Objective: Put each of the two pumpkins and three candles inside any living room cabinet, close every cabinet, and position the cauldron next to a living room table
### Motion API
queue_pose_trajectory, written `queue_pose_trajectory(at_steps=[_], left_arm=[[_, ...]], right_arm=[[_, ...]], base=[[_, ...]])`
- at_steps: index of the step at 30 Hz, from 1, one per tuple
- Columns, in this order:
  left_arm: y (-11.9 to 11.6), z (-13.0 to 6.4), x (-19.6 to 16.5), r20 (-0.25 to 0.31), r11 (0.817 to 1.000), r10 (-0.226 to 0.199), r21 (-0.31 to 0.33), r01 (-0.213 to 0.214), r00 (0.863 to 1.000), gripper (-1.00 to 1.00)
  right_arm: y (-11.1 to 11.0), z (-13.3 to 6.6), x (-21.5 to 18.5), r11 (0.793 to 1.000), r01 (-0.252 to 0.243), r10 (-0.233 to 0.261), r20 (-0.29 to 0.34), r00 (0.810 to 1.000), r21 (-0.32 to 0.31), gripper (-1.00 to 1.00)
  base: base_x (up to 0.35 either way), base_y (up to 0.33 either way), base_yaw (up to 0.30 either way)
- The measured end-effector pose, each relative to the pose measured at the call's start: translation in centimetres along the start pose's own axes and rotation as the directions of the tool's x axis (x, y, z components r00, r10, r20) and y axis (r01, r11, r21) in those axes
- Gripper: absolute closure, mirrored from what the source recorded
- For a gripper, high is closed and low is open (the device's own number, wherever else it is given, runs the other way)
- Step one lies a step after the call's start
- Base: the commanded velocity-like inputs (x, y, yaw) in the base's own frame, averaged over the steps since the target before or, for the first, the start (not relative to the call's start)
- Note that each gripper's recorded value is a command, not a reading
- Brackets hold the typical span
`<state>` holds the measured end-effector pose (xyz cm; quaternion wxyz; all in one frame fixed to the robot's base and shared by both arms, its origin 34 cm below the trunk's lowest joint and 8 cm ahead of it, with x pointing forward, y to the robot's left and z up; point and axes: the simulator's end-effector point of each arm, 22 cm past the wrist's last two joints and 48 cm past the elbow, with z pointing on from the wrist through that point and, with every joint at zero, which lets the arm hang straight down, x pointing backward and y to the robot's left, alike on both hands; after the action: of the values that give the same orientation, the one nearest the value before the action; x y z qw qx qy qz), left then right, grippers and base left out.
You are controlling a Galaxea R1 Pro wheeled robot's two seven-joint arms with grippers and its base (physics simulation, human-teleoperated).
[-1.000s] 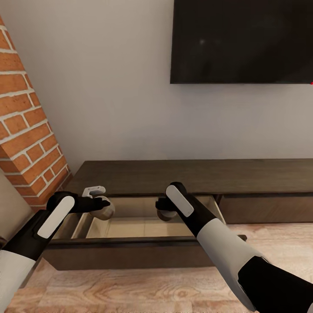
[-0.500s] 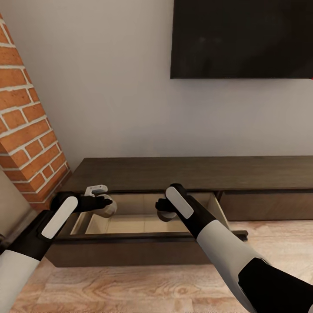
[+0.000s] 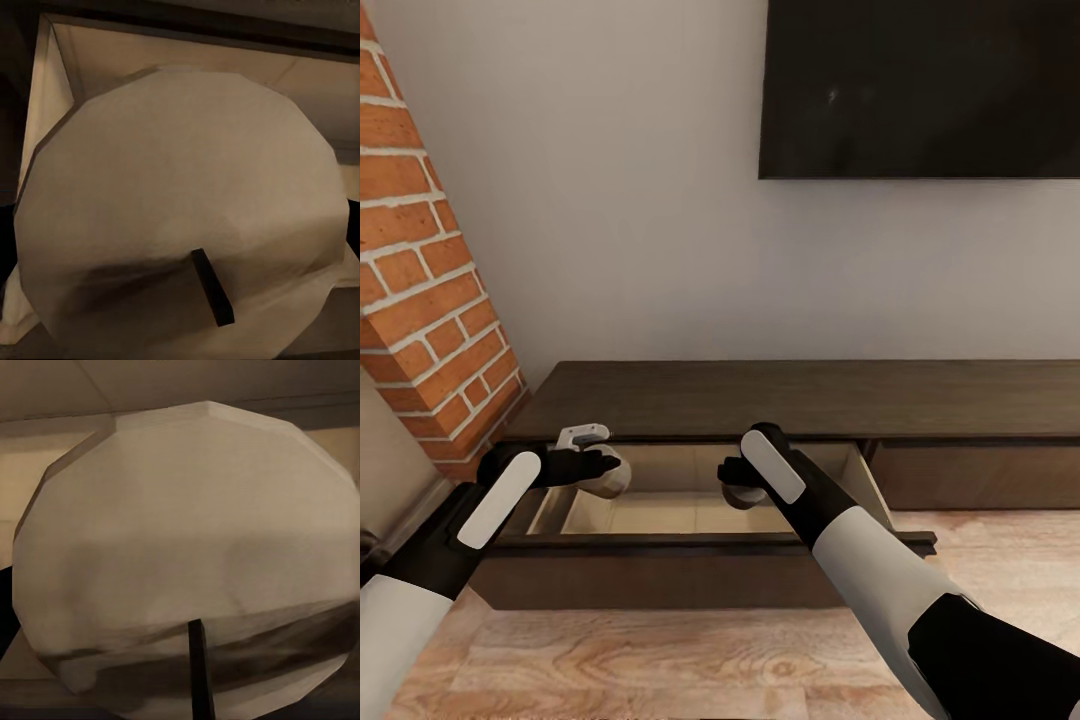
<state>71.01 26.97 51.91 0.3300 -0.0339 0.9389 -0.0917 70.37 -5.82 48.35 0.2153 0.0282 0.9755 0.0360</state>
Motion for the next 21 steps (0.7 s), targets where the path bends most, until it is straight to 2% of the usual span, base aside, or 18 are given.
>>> queue_pose_trajectory(at_steps=[5, 7, 9, 13, 21], left_arm=[[-0.2, 0.1, 0.1, -0.002, 1.000, 0.000, 0.006, 0.000, 1.000, 1.00], [-0.4, 0.1, 0.2, -0.005, 1.000, 0.003, 0.009, -0.003, 1.000, 1.00], [-0.4, 0.2, 0.3, -0.006, 1.000, 0.004, 0.008, -0.004, 1.000, 1.00], [-0.6, 0.2, 0.3, -0.007, 1.000, 0.004, 0.015, -0.004, 1.000, 1.00], [-1.5, 0.4, 0.7, -0.014, 1.000, 0.016, 0.024, -0.016, 1.000, 1.00]], right_arm=[[0.0, 0.0, 0.0, 1.000, -0.003, 0.003, 0.002, 1.000, -0.001, 1.00], [0.1, 0.1, -0.5, 0.999, -0.034, 0.034, 0.029, 0.999, -0.001, 1.00], [0.3, 0.1, -0.7, 0.999, -0.044, 0.044, 0.047, 0.998, 0.000, 1.00], [0.8, 0.2, -0.8, 0.999, -0.034, 0.033, 0.083, 0.996, 0.011, 1.00], [0.9, 0.2, -0.8, 0.999, -0.029, 0.027, 0.092, 0.995, 0.014, 1.00]], base=[[0.000, 0.000, 0.251], [0.000, 0.000, 0.234], [-0.007, -0.044, 0.143], [-0.023, -0.117, 0.053], [-0.005, -0.043, 0.009]])
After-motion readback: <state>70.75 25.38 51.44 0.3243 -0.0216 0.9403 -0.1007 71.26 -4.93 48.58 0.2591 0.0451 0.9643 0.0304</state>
